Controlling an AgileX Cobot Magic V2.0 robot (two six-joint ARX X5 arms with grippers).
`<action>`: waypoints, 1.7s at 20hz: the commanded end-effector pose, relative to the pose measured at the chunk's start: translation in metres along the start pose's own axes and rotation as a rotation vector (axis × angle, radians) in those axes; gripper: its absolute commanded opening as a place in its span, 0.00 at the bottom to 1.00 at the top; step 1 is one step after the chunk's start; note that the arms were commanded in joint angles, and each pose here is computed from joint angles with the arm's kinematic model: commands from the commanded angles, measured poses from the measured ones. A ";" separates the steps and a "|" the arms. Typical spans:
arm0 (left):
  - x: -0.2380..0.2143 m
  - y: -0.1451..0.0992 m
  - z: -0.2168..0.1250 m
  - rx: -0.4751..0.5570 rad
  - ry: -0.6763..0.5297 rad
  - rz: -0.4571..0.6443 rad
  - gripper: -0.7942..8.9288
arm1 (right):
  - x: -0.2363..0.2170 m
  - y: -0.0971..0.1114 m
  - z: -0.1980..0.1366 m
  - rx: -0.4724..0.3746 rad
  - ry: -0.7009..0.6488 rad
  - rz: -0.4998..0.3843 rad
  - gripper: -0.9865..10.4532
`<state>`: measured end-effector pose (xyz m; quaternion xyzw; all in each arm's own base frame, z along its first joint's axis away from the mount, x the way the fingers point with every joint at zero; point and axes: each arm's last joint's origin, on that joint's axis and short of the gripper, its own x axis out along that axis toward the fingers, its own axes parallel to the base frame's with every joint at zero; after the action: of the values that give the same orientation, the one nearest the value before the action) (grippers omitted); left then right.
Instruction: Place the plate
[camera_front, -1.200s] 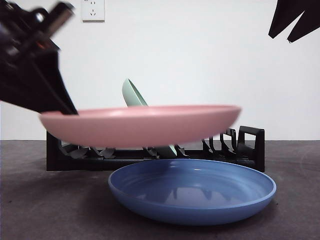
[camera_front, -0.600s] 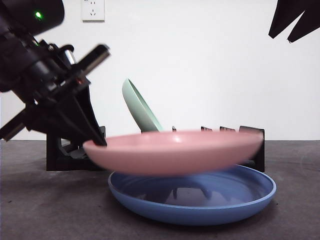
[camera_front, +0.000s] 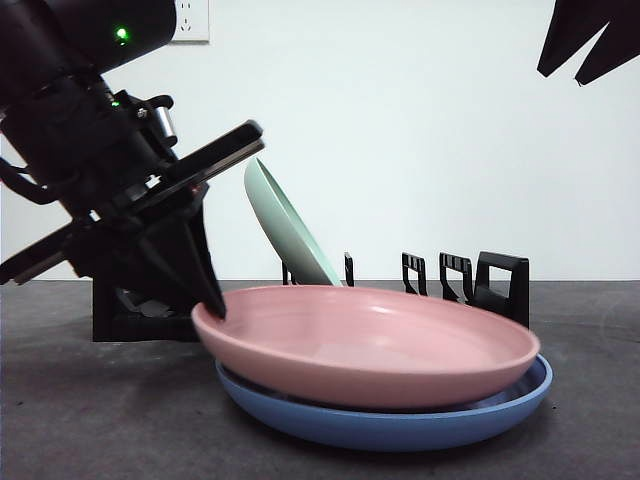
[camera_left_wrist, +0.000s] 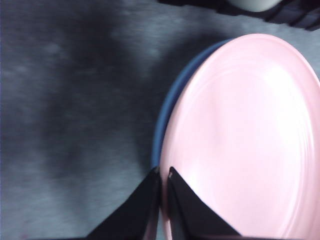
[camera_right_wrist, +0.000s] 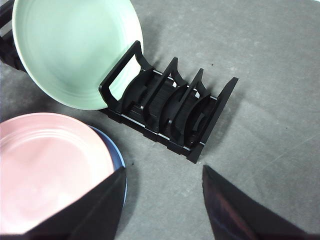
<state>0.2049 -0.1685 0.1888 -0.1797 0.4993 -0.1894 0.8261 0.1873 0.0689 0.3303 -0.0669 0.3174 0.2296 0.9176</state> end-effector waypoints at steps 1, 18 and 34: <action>0.004 -0.006 -0.003 -0.025 -0.004 -0.011 0.09 | 0.000 0.001 0.004 0.007 -0.009 0.004 0.30; 0.010 -0.011 -0.010 0.012 -0.010 0.027 0.28 | 0.000 0.001 0.003 0.018 -0.002 0.008 0.30; -0.130 -0.002 -0.002 0.619 -0.402 0.146 0.27 | 0.001 0.006 0.003 0.030 -0.001 0.076 0.30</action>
<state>0.1476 -0.1061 0.2812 0.0477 0.2774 -0.2235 0.9332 0.1847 0.0733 0.3297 -0.0475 0.3257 0.2567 0.9087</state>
